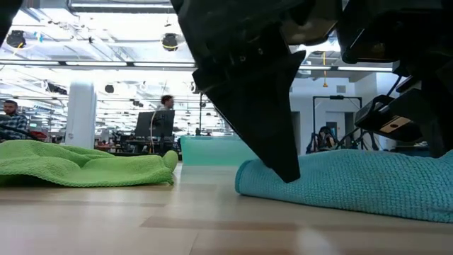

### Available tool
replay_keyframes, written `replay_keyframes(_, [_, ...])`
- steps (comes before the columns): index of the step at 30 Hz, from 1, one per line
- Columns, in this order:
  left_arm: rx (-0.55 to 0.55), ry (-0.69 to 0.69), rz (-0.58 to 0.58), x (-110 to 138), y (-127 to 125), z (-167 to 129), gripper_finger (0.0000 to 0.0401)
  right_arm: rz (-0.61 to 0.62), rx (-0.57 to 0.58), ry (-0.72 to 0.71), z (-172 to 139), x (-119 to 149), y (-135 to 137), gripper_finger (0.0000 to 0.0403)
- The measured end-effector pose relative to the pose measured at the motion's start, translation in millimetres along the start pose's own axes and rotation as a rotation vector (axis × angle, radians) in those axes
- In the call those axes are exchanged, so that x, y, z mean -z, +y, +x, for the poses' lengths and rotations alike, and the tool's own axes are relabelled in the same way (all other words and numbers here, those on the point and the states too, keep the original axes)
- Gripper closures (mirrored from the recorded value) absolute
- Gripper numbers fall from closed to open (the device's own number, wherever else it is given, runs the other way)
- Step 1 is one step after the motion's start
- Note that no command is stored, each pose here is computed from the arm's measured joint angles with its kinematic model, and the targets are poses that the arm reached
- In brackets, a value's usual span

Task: Roll microfiber towels into tight, uniform cylinder then place into a basket
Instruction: Roll the blue microfiber cloth

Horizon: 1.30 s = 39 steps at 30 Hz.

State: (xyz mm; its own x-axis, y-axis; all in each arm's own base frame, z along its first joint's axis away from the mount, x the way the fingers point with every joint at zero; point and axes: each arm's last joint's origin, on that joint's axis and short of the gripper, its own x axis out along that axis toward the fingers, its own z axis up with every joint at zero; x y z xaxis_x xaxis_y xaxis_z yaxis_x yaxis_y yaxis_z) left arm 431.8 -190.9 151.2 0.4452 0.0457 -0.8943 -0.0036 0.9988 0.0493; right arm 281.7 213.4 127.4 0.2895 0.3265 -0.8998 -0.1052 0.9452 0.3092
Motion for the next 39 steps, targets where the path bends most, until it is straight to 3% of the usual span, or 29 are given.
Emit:
replay_keyframes(16, [0.101, 0.065, -0.151, 10, 2, 9, 0.0235, -0.002, 0.027, -0.036, 0, -1, 0, 0.035])
replay_keyframes(25, [0.112, 0.086, -0.202, 14, -5, 8, 0.0235, -0.059, 0.035, -0.041, 1, -1, 0, 0.0261])
replay_keyframes(29, [0.111, 0.089, -0.233, 14, -6, 8, 0.0235, 0.008, 0.027, -0.025, -4, -4, -5, 0.0224])
replay_keyframes(33, [0.112, 0.092, -0.253, 15, -6, 8, 0.0235, 0.047, 0.071, 0.021, -15, 0, -9, 0.0212])
replay_keyframes(39, [0.1, 0.077, -0.261, 14, -7, 9, 0.0235, 0.004, 0.165, 0.008, -43, 12, -1, 0.0223])
